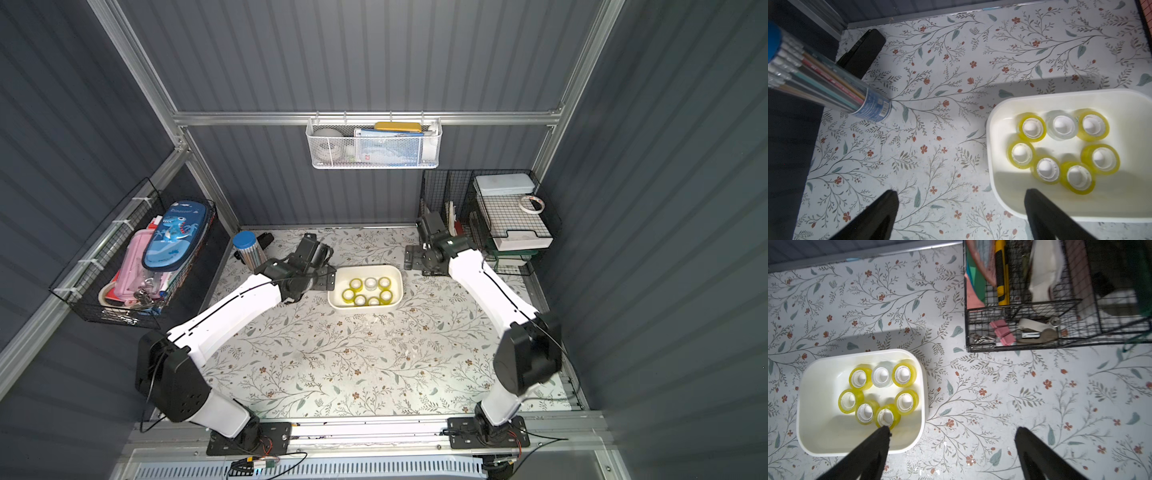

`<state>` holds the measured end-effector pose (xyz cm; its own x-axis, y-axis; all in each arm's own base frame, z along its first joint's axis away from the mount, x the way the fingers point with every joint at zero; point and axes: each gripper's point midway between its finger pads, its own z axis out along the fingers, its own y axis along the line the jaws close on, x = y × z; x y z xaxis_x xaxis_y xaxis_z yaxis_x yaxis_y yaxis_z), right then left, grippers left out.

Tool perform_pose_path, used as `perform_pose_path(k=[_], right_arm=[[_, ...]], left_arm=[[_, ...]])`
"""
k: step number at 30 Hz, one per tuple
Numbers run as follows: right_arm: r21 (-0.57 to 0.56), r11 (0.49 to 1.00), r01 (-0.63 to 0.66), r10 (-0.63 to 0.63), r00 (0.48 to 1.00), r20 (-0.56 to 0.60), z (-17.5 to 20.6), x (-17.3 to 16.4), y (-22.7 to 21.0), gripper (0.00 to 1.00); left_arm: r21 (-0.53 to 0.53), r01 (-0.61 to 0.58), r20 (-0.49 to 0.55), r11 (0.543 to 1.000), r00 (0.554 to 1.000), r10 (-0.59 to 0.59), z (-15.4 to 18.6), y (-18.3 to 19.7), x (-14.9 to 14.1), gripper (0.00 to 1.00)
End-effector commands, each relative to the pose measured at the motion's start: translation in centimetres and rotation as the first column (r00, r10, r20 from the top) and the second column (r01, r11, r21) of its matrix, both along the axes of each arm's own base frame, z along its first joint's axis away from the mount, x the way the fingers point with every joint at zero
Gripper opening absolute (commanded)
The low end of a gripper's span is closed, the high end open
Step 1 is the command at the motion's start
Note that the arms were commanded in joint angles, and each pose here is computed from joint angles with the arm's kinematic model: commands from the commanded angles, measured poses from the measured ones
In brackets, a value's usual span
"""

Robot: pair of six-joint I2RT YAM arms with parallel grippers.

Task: Put the transparent tape into the storage box
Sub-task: Reset both arms

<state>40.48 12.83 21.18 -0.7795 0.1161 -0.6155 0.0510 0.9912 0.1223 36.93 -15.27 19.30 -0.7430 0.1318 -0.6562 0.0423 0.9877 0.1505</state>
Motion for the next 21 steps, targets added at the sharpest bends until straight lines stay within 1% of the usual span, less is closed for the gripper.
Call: perform_pose_path(k=[1, 3, 4, 7, 9, 11, 12, 14, 17, 21], right_arm=[[-0.019, 1.0, -0.008, 0.011, 0.985, 0.172, -0.4, 0.7, -0.9, 0.99], [-0.015, 1.0, 0.015, -0.012, 0.982, 0.189, -1.0, -0.2, -2.0, 0.99], [-0.014, 1.0, 0.026, -0.023, 0.983, 0.183, -1.3, -0.6, -2.5, 0.99], [-0.004, 0.997, 0.082, -0.081, 0.983, 0.163, -2.2, -1.8, -4.1, 0.99], [-0.004, 0.995, 0.101, -0.099, 0.979, 0.176, -2.9, -2.3, -4.9, 0.99], [-0.013, 0.993, 0.118, -0.114, 0.976, 0.185, -3.4, -2.6, -5.6, 0.99], [-0.02, 0.991, 0.129, -0.123, 0.975, 0.184, -3.7, -2.7, -6.0, 0.99], [-0.029, 0.99, 0.138, -0.131, 0.975, 0.178, -4.3, -2.8, -6.5, 0.99], [-0.034, 0.989, 0.146, -0.138, 0.975, 0.176, -5.0, -2.7, -7.1, 0.99], [-0.066, 0.984, 0.164, -0.15, 0.972, 0.182, -5.7, -2.4, -8.2, 0.99]], left_arm=[[0.02, -0.052, 0.101, 0.998, 0.994, 0.05, 1.1, 2.1, -0.4, 0.99], [0.072, -0.052, 0.138, 0.996, 0.99, 0.042, 0.9, 3.6, -1.1, 0.99], [0.085, -0.069, 0.149, 0.994, 0.987, 0.056, 0.8, 4.4, -1.4, 0.99], [0.075, -0.14, 0.157, 0.987, 0.979, 0.126, 0.2, 7.9, -2.3, 1.0], [0.067, -0.171, 0.182, 0.983, 0.971, 0.156, -0.5, 10.0, -2.8, 0.99], [0.089, -0.195, 0.213, 0.977, 0.962, 0.173, -0.8, 11.7, -3.2, 0.99], [0.111, -0.186, 0.229, 0.976, 0.961, 0.157, -1.1, 12.0, -3.2, 0.99], [0.143, -0.19, 0.252, 0.971, 0.956, 0.15, -1.5, 12.6, -2.9, 0.99], [0.164, -0.188, 0.287, 0.968, 0.948, 0.135, -2.6, 12.7, -1.5, 1.0], [0.102, -0.21, 0.31, 0.972, 0.935, 0.169, -5.2, 13.5, 1.0, 0.99]])
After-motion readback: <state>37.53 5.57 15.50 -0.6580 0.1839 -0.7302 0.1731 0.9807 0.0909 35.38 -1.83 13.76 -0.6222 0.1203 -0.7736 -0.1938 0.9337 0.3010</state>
